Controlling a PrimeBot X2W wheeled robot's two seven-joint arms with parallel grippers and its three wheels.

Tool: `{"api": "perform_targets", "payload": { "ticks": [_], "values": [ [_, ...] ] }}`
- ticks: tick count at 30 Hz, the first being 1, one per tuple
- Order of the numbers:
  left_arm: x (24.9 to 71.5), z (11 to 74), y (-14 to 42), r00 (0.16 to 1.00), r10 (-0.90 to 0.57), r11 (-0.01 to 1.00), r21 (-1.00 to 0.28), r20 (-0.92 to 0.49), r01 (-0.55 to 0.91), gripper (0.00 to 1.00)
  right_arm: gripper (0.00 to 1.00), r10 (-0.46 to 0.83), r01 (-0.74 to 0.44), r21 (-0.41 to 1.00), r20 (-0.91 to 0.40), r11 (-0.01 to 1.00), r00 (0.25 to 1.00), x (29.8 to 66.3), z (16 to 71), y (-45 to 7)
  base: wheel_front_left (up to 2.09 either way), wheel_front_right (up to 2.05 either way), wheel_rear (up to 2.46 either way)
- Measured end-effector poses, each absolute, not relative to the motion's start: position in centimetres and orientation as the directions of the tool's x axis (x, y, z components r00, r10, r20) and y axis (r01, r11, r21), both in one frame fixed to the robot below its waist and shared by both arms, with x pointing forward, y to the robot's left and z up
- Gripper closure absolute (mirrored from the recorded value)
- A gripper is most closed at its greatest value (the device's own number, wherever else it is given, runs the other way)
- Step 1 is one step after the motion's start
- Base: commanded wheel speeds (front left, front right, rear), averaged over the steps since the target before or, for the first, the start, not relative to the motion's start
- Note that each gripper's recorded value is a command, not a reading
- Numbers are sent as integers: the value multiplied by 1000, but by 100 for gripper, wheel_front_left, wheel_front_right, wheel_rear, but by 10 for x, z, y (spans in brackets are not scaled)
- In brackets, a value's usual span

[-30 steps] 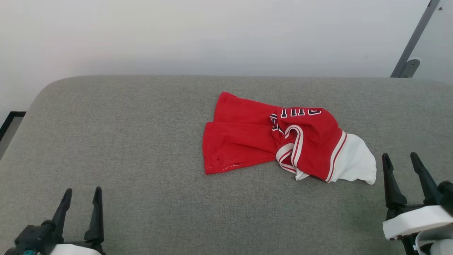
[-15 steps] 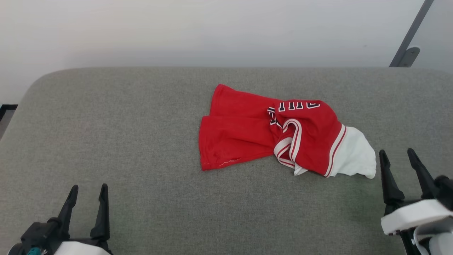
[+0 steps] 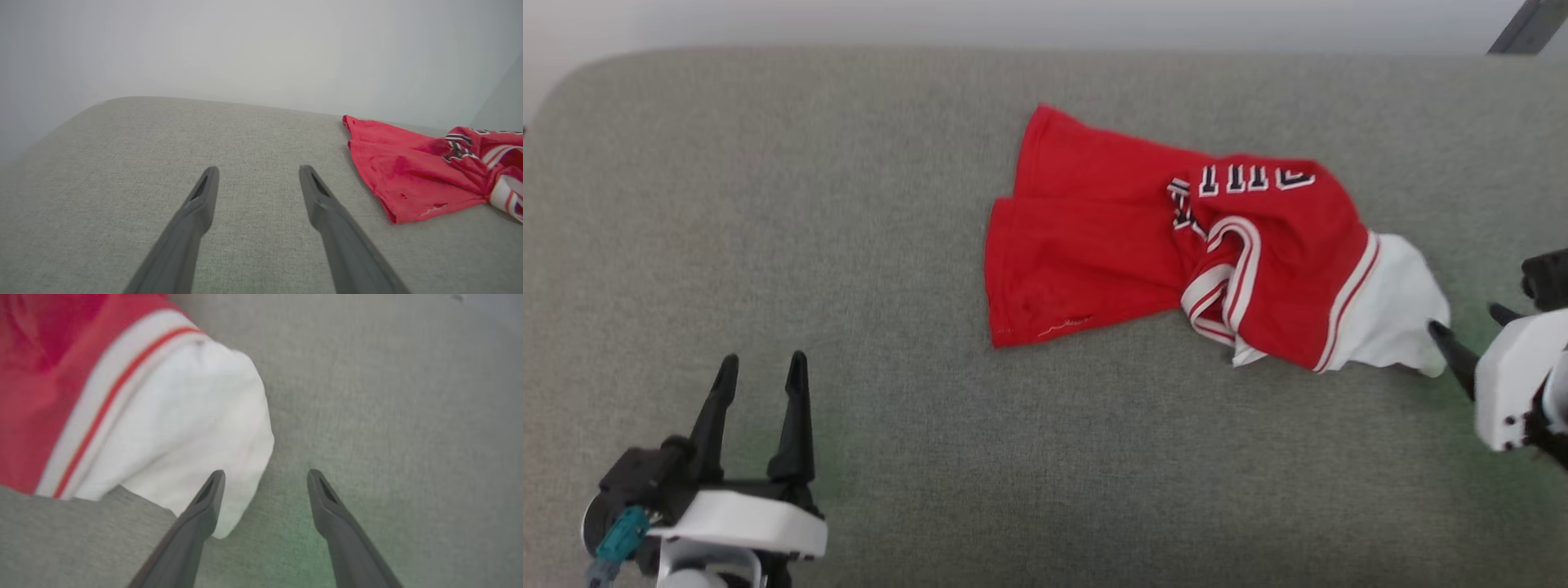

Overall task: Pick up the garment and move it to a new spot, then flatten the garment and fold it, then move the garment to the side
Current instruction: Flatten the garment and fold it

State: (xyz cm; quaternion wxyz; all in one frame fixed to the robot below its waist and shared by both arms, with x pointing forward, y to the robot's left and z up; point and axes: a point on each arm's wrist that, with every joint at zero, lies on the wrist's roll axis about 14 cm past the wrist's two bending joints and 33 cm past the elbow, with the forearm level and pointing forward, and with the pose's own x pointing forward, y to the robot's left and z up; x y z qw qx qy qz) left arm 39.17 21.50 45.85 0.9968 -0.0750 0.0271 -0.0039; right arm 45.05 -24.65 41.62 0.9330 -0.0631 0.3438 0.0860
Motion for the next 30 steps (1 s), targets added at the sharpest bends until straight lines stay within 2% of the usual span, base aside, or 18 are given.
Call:
{"api": "perform_targets", "payload": {
  "ticks": [2, 3, 6, 14, 15, 16, 17, 18, 24, 30],
  "values": [
    [398, 454, 213, 998, -16, 988, -154, -61, 6, 0, 0, 118, -201, -25, -736, 979, 666, 449, 402, -249, 0, 0, 0],
    [398, 454, 213, 998, -16, 988, -154, -61, 6, 0, 0, 118, -201, -25, -736, 979, 666, 449, 402, -249, 0, 0, 0],
    [407, 449, 213, 997, -11, 987, -159, -71, 0, 0, 0, 134, -211, 11, -807, 977, 575, 454, 389, -244, 0, 0, 0],
    [419, 432, 213, 994, -3, 985, -172, -108, -16, 0, 0, 170, -234, 74, -889, 970, 426, 463, 361, -230, 0, 0, 0],
    [419, 430, 214, 994, 0, 985, -172, -112, -19, 0, 9, 170, -242, 72, -895, 968, 412, 463, 360, -230, 0, 0, 0],
    [419, 429, 213, 993, -1, 985, -174, -115, -19, 0, 46, 172, -245, 74, -898, 967, 405, 464, 358, -229, 0, 0, 0],
    [420, 428, 212, 993, -4, 984, -176, -117, -17, 0, 76, 175, -244, 80, -900, 966, 399, 464, 357, -229, 0, 0, 0],
    [421, 428, 211, 993, -7, 984, -179, -116, -14, 0, 100, 178, -245, 83, -900, 966, 397, 465, 357, -228, 0, 0, 0],
    [424, 427, 204, 993, -27, 983, -186, -116, 5, 0, 100, 184, -213, 99, -884, 972, 429, 466, 364, -234, 0, 0, 0],
    [429, 430, 194, 993, -60, 980, -193, -105, 39, 0, 100, 109, -78, 79, -840, 994, 532, 470, 383, -278, 0, 0, 0]
  ]
}}
